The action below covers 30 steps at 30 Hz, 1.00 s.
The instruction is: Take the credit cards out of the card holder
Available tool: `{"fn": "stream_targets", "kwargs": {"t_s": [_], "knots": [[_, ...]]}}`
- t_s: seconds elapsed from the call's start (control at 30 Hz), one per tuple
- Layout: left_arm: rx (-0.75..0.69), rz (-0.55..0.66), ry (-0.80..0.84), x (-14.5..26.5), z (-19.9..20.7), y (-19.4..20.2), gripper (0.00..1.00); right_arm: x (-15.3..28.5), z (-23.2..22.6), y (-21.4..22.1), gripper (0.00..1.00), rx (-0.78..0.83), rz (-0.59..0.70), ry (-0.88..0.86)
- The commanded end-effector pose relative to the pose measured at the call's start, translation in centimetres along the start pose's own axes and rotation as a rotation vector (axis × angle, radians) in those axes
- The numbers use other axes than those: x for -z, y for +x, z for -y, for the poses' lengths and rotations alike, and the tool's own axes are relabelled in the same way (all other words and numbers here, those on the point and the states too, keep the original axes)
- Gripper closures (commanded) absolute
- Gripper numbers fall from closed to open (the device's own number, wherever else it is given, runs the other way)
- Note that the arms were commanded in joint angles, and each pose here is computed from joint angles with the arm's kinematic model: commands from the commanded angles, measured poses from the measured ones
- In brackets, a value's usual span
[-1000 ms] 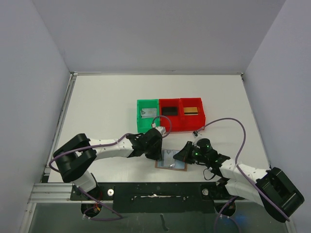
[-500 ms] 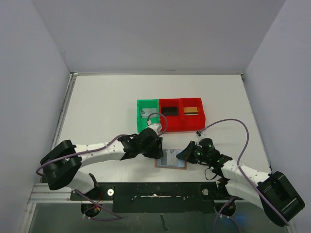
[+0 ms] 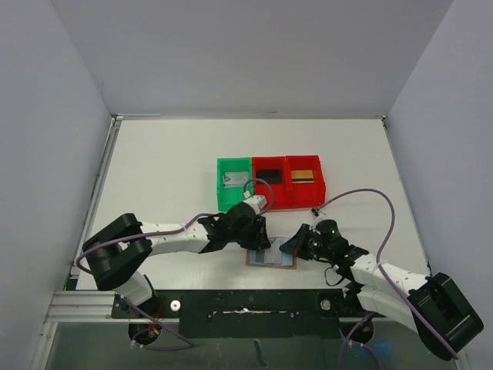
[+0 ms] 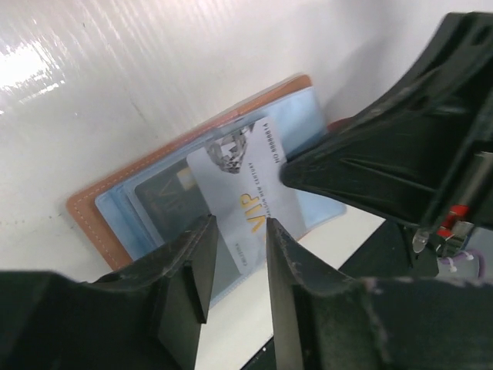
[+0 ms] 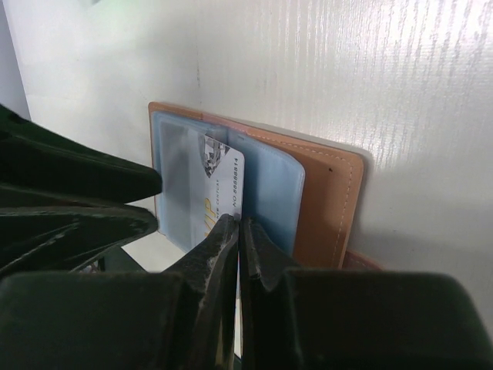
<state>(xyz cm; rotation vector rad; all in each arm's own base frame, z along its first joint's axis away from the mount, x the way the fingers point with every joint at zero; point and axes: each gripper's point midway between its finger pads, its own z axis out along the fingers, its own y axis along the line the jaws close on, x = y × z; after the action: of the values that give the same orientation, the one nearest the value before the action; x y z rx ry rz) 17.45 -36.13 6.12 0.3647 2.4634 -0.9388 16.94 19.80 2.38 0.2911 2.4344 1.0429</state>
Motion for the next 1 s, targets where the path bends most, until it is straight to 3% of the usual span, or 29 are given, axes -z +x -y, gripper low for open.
{"fn": "stream_targets", "kwargs": {"t_s": [0.0,0.17,0.33,0.5,0.57,0.97], "knots": [[0.043,-0.010,0.062,-1.3,1.1,0.2,0.73,0.1,-0.2,-0.6,1.00,0.009,0.024,-0.010],[0.061,-0.055,0.034,-1.6,-0.2,2.0,0.83,0.0,-0.2,-0.7,0.99,0.009,0.027,-0.011],[0.068,-0.091,-0.116,-1.6,-4.0,4.0,0.90,0.0,-0.7,-0.8,0.95,-0.026,0.048,-0.053],[0.077,-0.112,-0.142,-1.6,-5.0,5.1,0.93,-0.1,-0.6,-0.6,0.77,-0.064,0.059,-0.074],[0.073,-0.111,-0.145,-1.5,-5.1,5.0,0.94,-0.2,-0.3,-0.4,0.75,-0.072,0.053,-0.061],[0.073,-0.120,-0.144,-1.6,-5.1,5.2,0.95,-0.2,-2.7,-0.4,0.76,-0.077,0.040,-0.197]]}}
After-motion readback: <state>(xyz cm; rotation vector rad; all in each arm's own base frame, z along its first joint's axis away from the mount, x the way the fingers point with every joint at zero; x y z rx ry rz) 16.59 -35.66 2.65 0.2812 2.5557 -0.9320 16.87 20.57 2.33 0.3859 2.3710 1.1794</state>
